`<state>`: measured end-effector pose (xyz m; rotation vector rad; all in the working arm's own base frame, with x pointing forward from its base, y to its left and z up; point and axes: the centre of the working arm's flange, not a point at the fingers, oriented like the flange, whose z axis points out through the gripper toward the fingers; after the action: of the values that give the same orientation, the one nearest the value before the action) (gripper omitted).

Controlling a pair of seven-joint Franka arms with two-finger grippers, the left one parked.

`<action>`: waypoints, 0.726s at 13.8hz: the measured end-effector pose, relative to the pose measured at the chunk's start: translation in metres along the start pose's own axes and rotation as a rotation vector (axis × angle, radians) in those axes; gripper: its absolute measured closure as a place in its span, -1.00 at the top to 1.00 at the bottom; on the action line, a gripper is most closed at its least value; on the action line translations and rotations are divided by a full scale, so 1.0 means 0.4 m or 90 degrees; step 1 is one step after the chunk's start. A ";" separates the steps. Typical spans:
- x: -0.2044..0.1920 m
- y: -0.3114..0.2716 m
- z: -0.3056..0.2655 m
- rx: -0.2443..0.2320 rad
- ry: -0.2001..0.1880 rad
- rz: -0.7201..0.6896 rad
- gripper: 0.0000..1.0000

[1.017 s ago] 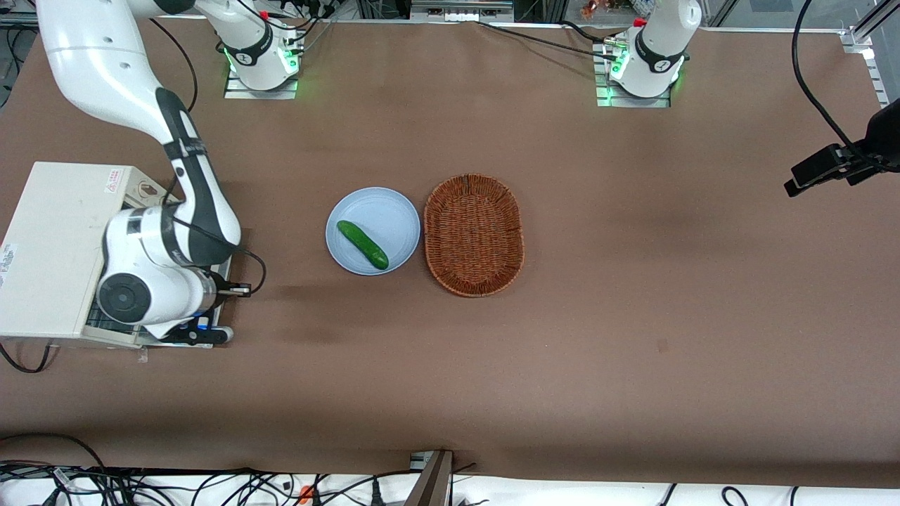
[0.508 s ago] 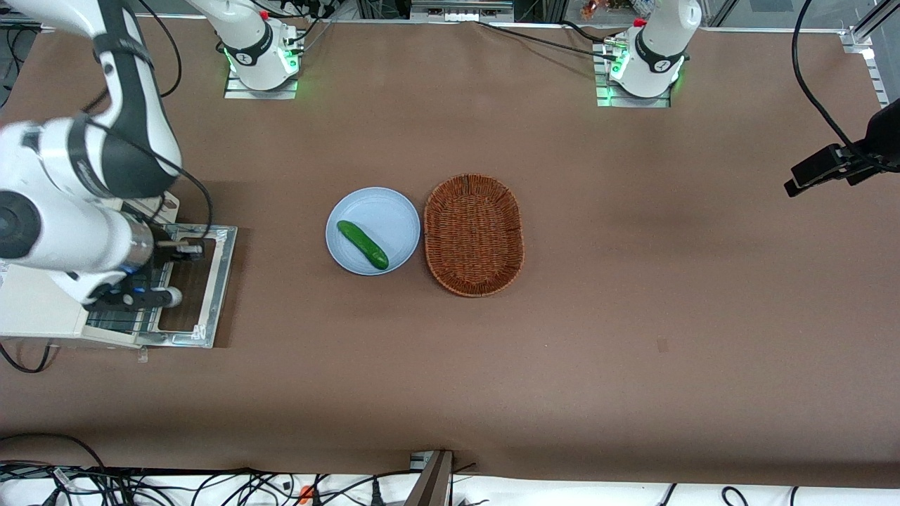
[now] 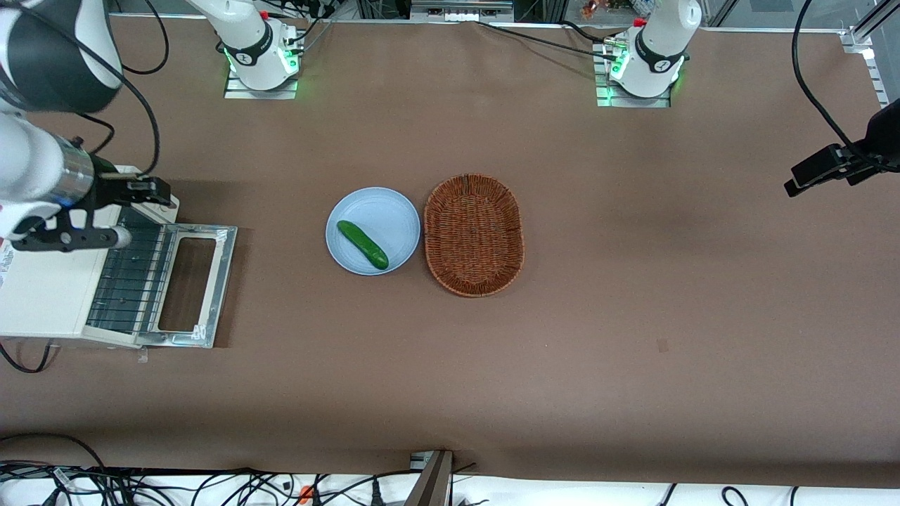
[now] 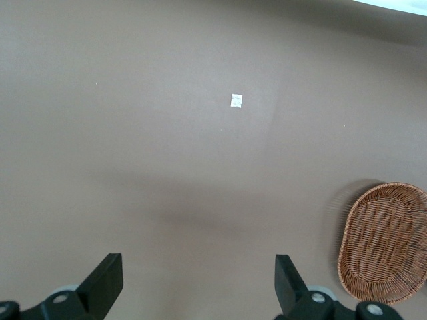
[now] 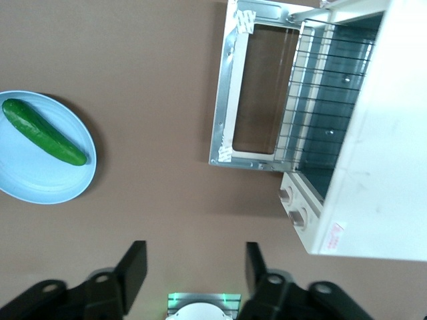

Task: Open oven door with right arm only
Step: 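Release the handle and lift the right gripper away from the open door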

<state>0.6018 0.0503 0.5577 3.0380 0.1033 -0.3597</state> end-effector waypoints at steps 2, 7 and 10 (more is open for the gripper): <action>-0.037 0.020 -0.039 0.000 0.008 -0.008 0.90; -0.149 0.082 -0.138 0.009 0.025 0.009 1.00; -0.197 0.155 -0.162 0.043 0.028 0.040 1.00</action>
<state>0.5450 -0.0101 0.6437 3.1084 -0.0014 -0.2968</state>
